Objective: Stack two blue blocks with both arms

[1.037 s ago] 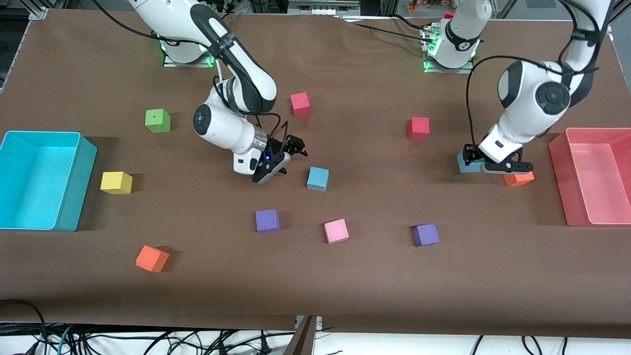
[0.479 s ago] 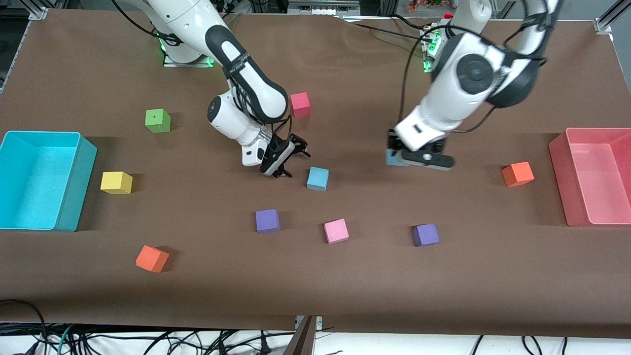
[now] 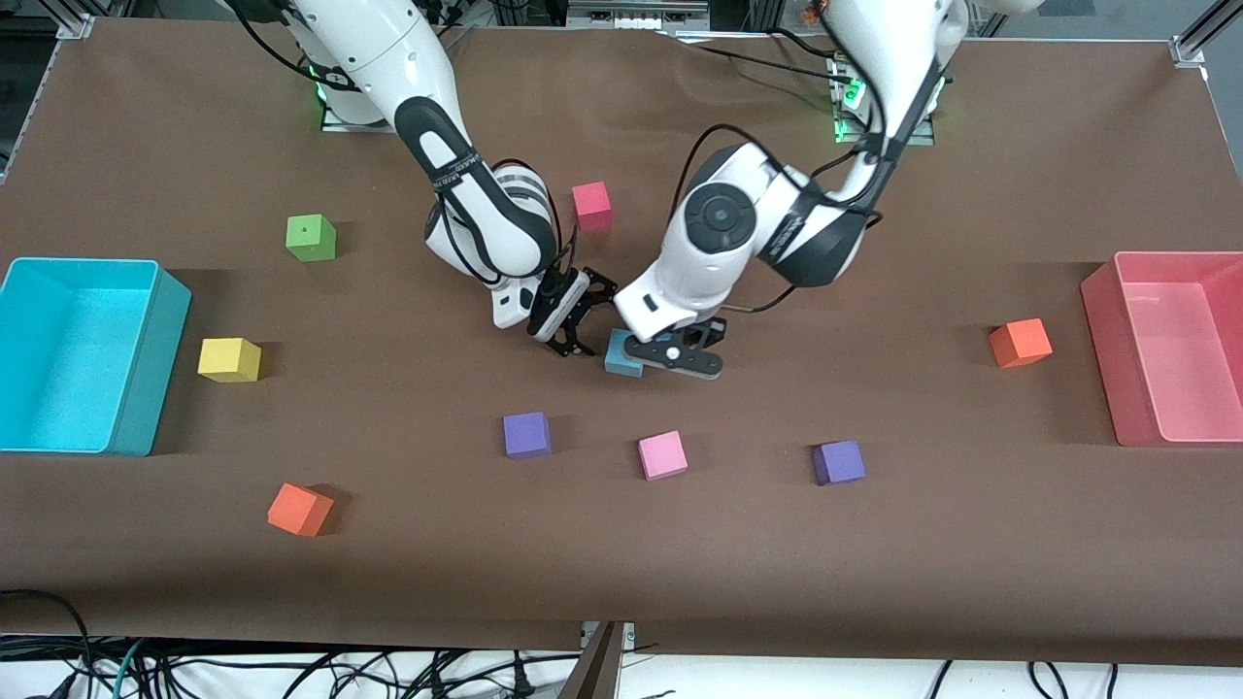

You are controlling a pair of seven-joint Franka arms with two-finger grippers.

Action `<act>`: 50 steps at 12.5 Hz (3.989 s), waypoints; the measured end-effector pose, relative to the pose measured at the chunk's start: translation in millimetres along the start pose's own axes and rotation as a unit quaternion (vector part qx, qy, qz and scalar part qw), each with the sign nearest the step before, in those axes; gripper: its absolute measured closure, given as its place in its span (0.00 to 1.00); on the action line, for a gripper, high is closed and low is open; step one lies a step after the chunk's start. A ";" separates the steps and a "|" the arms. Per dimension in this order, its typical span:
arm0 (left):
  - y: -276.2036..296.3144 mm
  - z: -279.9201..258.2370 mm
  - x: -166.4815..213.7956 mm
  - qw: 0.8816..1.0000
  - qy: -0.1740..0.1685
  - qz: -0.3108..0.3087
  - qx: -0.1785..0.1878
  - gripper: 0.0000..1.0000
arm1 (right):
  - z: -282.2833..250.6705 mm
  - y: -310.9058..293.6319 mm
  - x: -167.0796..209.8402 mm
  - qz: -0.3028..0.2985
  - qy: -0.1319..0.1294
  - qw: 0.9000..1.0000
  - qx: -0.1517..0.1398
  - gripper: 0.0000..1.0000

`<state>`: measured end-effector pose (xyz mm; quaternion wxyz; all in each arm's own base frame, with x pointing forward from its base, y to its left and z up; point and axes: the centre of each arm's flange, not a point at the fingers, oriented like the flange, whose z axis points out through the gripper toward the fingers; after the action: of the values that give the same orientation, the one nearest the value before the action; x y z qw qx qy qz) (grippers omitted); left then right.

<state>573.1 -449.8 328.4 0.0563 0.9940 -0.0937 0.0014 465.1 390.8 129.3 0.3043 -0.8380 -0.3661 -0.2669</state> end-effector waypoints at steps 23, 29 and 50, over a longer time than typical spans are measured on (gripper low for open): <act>40.9 54.2 3.7 0.998 0.017 -0.065 -0.002 0.00 | 2.7 8.3 -6.4 -0.031 0.024 0.999 0.014 0.00; -14.2 -40.6 3.1 0.993 -0.044 -0.100 0.035 0.00 | -45.2 12.6 -22.2 -0.006 0.009 1.000 -0.001 0.00; -370.7 -266.6 -114.6 0.996 -0.046 -0.071 0.024 0.00 | -273.7 112.6 63.6 0.246 -0.346 0.902 -0.082 0.00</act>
<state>531.6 -36.7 550.5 0.0281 0.9982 -0.0255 -0.0461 528.6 164.9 320.5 0.1450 -0.9628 -0.2075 0.0943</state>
